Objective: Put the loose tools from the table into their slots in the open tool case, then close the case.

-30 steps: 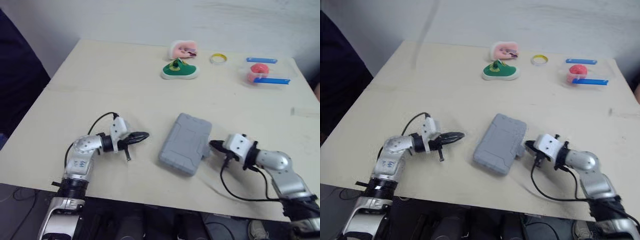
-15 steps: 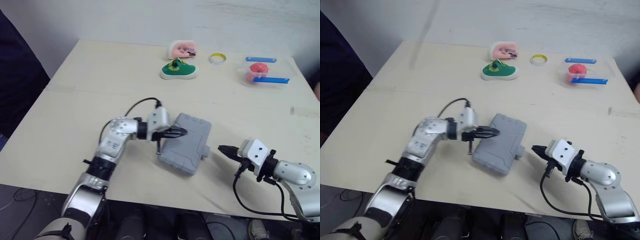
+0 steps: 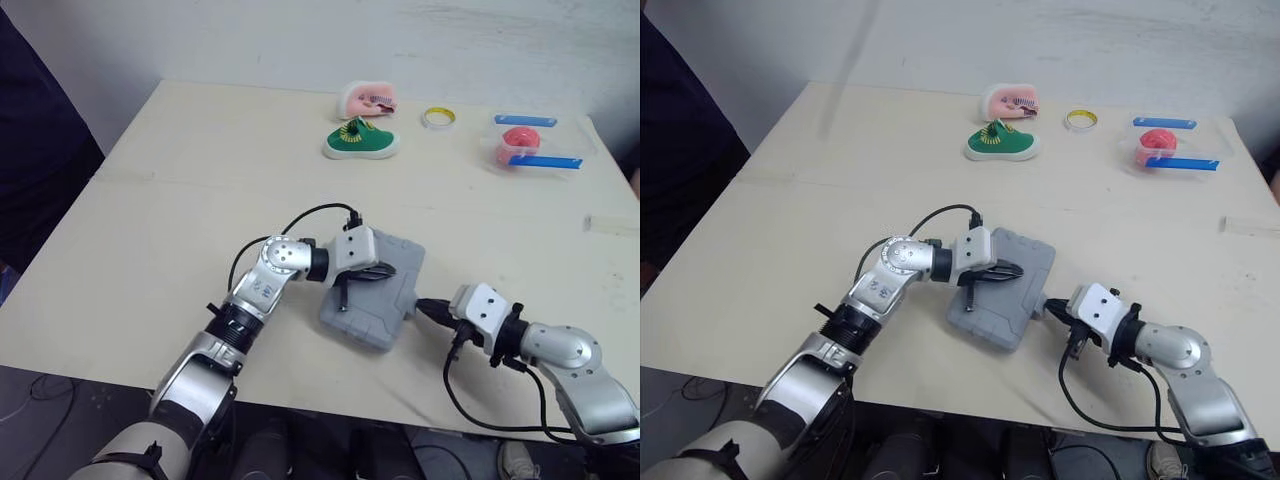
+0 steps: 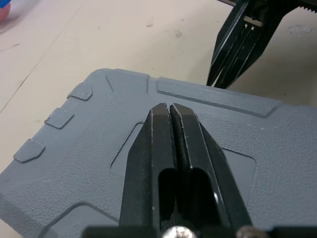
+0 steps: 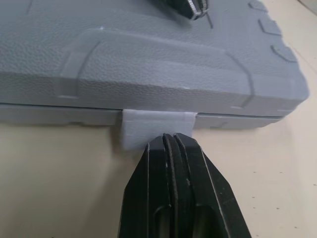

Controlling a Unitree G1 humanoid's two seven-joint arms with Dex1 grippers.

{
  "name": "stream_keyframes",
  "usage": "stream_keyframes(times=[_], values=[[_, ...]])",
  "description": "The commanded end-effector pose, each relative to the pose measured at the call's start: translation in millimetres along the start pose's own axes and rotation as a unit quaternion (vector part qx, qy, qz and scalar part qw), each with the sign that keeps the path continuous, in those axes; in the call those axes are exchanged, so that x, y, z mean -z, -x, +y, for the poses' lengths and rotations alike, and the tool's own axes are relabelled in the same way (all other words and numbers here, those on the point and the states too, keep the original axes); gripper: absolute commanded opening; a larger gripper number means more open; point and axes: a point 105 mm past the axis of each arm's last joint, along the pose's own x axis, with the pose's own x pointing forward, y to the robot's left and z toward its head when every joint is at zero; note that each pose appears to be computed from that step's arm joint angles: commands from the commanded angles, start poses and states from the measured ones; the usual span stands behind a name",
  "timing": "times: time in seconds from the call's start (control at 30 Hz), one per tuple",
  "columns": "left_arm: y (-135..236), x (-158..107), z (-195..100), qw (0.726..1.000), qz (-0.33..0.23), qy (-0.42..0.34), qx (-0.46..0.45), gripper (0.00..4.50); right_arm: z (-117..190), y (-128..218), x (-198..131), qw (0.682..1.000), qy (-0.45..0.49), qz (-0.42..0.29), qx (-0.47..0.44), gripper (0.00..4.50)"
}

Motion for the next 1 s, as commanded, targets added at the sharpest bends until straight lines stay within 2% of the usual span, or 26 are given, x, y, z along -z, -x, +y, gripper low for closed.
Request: stream_keyframes(times=[0.03,0.2,0.33,0.63,1.0], values=[[-1.0,24.6,-12.6,0.999,0.035,0.038,0.007,0.04,1.2,-3.3,0.0,1.0,0.002,-0.002,-0.004,0.0],[-2.1,31.9,-21.5,0.997,0.041,0.07,0.009,0.04,4.0,-11.7,11.5,0.999,-0.039,-0.009,0.004,0.0],[-1.7,39.9,-27.3,0.996,0.055,0.066,0.017,0.04,-4.5,-19.5,1.9,0.995,-0.076,-0.05,0.029,0.0],[3.8,48.2,-27.0,0.995,0.071,0.071,0.015,0.04,-6.0,-6.6,0.5,0.999,-0.035,-0.015,0.001,0.0],[3.1,60.7,-38.9,0.992,0.081,0.096,0.024,0.04,2.6,-33.3,-10.4,0.997,-0.049,-0.033,-0.041,0.0]])
